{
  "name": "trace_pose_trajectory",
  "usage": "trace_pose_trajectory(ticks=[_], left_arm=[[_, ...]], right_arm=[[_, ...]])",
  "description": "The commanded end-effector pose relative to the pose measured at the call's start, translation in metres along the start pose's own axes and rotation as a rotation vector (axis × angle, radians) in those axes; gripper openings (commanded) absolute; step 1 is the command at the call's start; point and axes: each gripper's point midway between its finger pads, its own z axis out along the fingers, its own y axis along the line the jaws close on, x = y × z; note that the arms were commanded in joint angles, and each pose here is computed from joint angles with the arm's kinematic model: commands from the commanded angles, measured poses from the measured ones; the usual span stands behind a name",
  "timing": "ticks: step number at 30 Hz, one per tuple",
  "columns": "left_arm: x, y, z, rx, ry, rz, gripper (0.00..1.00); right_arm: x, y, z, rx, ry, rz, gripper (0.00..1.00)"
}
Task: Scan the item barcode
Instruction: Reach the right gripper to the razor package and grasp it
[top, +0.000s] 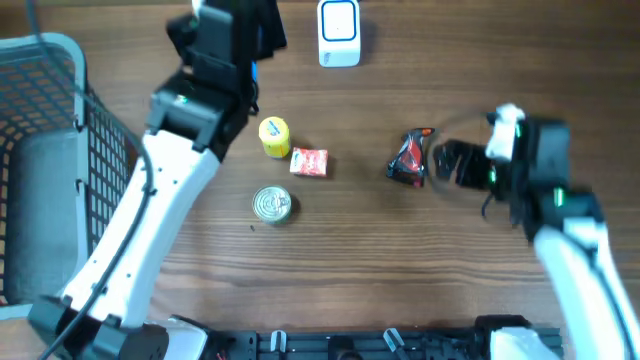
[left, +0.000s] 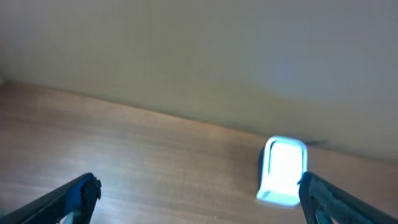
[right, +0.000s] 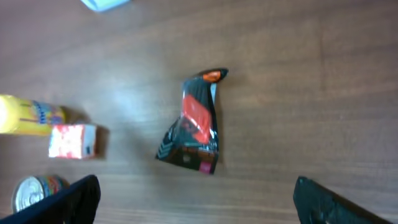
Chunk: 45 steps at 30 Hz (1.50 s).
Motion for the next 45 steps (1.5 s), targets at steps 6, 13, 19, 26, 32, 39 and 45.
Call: trace_pose_trajectory(ticks=[6, 13, 19, 26, 32, 39, 45], left_arm=[[0.045, 0.025, -0.029, 0.053, 0.012, 0.015, 1.00], [0.066, 0.045, -0.090, 0.198, -0.048, -0.049, 1.00], [0.103, 0.059, -0.093, 0.185, 0.000, -0.077, 1.00], [0.112, 0.056, -0.092, 0.201, 0.040, -0.091, 1.00], [0.116, 0.057, -0.092, 0.197, 0.057, -0.083, 1.00], [0.119, 0.058, -0.092, 0.192, 0.067, -0.078, 1.00], [0.128, 0.059, -0.087, 0.178, 0.102, -0.065, 1.00]], right_arm=[[-0.032, 0.056, 0.017, -0.275, 0.165, -0.032, 1.00], [-0.030, 0.023, 0.046, 0.046, 0.146, 0.004, 1.00], [-0.011, 0.014, 0.078, 0.352, 0.131, 0.022, 1.00], [0.017, 0.001, 0.128, 0.452, 0.193, 0.115, 0.95], [0.039, -0.005, 0.165, 0.449, 0.265, 0.120, 0.91], [0.037, -0.002, 0.171, 0.427, 0.255, 0.126, 0.51], [0.035, -0.001, 0.172, 0.423, 0.248, 0.126, 0.36]])
